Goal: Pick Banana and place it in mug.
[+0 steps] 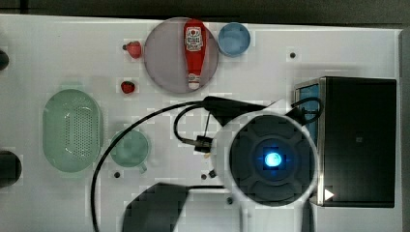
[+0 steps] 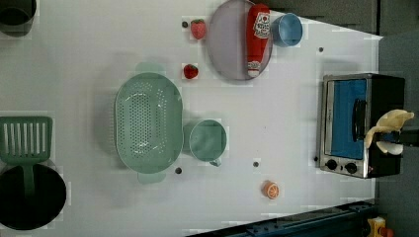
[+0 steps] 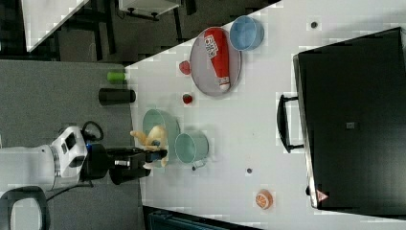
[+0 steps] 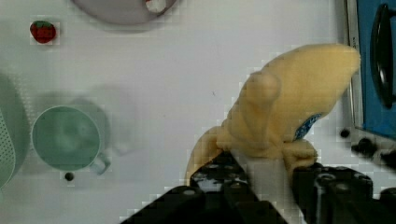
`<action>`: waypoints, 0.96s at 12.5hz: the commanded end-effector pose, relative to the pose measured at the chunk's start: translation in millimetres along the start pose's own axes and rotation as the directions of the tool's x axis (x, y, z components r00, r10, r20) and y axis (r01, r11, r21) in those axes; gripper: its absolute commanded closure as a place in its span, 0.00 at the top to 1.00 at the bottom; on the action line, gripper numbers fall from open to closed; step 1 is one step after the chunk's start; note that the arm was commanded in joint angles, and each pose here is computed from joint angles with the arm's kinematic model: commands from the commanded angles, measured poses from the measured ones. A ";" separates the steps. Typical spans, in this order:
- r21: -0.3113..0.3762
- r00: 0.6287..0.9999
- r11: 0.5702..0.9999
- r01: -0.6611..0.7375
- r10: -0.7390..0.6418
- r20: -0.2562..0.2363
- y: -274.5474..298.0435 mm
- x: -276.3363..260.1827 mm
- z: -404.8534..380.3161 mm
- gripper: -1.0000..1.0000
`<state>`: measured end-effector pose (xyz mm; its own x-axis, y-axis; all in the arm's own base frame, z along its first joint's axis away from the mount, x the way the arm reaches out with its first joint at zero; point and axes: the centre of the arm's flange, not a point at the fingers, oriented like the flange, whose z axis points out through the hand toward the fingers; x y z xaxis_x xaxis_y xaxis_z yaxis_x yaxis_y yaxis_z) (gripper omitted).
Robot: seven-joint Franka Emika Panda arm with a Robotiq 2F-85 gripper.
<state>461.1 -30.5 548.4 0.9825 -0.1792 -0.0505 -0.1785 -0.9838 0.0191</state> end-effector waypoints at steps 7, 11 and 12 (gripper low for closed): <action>-0.040 0.976 0.978 -0.203 0.206 0.070 -232.4 -36.0 81.7 0.31; -0.006 0.964 0.966 -0.259 0.259 0.057 -276.2 -42.5 149.8 0.31; 0.008 0.959 0.960 -0.281 0.280 0.052 -279.9 -43.4 166.7 0.31</action>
<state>454.2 271.1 386.7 0.9573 -0.2785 -0.0775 -0.2779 -0.9604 0.0180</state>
